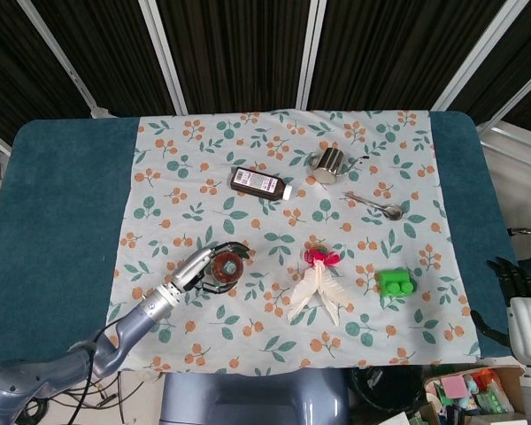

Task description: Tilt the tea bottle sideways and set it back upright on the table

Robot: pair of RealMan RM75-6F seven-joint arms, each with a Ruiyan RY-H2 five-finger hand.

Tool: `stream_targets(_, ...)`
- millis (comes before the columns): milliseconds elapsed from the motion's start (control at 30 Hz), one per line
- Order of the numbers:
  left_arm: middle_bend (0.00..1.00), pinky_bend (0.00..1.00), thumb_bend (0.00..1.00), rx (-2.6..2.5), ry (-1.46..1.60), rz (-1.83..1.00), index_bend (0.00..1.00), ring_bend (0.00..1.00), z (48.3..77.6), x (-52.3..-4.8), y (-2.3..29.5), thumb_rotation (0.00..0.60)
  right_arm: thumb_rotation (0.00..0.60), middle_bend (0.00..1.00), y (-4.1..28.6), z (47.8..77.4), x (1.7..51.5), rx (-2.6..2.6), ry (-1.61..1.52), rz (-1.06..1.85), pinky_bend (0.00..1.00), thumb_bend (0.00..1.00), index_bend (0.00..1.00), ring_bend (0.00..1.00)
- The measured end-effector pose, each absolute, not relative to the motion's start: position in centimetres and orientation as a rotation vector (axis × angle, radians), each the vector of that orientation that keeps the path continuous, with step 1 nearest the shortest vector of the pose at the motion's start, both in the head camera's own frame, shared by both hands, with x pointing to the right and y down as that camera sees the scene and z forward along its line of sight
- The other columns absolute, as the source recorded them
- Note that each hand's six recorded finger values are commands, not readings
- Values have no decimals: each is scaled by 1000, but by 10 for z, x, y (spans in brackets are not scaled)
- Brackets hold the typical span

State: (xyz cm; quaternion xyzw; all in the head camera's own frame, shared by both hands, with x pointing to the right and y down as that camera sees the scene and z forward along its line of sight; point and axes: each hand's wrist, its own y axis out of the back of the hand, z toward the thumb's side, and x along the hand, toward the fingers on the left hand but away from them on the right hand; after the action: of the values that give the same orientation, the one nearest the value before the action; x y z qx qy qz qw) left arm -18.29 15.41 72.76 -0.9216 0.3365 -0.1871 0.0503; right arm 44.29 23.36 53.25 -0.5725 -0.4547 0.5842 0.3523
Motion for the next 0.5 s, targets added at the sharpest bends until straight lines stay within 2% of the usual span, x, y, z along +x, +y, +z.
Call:
stream_targets(267, 310, 331, 544, -2460, 885, -548, 261, 275, 699, -177, 136, 600, 600, 102, 234, 533, 442, -1483, -1176, 1511, 186, 167, 150, 128)
stream_targets(500, 306, 331, 544, -1954, 736, -564, 256, 275, 671, -178, 114, 600, 600, 102, 235, 533, 442, -1484, -1175, 1515, 186, 167, 150, 128)
